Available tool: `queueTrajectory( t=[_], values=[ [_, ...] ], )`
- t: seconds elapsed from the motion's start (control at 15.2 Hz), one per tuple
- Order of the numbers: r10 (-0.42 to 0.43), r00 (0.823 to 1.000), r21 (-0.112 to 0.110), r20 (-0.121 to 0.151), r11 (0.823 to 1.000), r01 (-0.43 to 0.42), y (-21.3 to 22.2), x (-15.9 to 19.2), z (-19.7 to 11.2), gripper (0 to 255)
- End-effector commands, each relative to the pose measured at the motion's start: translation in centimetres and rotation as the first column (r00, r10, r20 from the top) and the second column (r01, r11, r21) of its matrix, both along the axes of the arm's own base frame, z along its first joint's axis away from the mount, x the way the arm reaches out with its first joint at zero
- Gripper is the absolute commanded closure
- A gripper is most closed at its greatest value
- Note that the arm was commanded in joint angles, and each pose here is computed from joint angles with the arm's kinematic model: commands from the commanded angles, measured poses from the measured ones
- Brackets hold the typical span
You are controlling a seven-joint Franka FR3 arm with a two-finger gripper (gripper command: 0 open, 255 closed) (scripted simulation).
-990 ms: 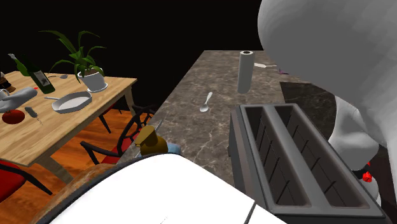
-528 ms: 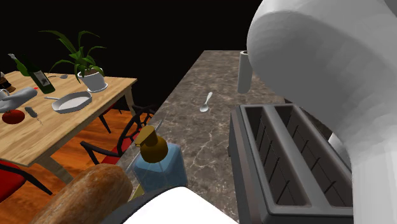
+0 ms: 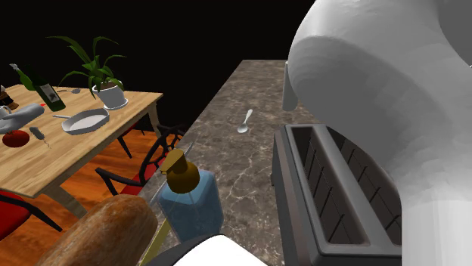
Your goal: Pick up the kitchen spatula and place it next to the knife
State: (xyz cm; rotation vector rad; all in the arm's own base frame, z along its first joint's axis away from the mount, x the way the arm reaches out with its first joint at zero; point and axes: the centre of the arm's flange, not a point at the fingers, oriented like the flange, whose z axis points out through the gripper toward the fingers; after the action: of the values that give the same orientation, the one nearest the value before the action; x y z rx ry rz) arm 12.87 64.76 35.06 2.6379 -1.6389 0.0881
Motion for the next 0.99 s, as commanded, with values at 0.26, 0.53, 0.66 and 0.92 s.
queueTrajectory(
  t=[0.26,0.53,0.66,0.92],
  values=[
    [0.0,1.0,0.0,0.0,1.0,0.0,0.0,0.0,0.0,0],
    [0.0,1.0,0.0,0.0,1.0,0.0,0.1,0.0,1.3,0],
    [0.0,1.0,0.0,0.0,1.0,0.0,0.2,-0.1,3.9,0],
    [0.0,1.0,0.0,0.0,1.0,0.0,0.3,-0.2,5.0,0]
  ],
)
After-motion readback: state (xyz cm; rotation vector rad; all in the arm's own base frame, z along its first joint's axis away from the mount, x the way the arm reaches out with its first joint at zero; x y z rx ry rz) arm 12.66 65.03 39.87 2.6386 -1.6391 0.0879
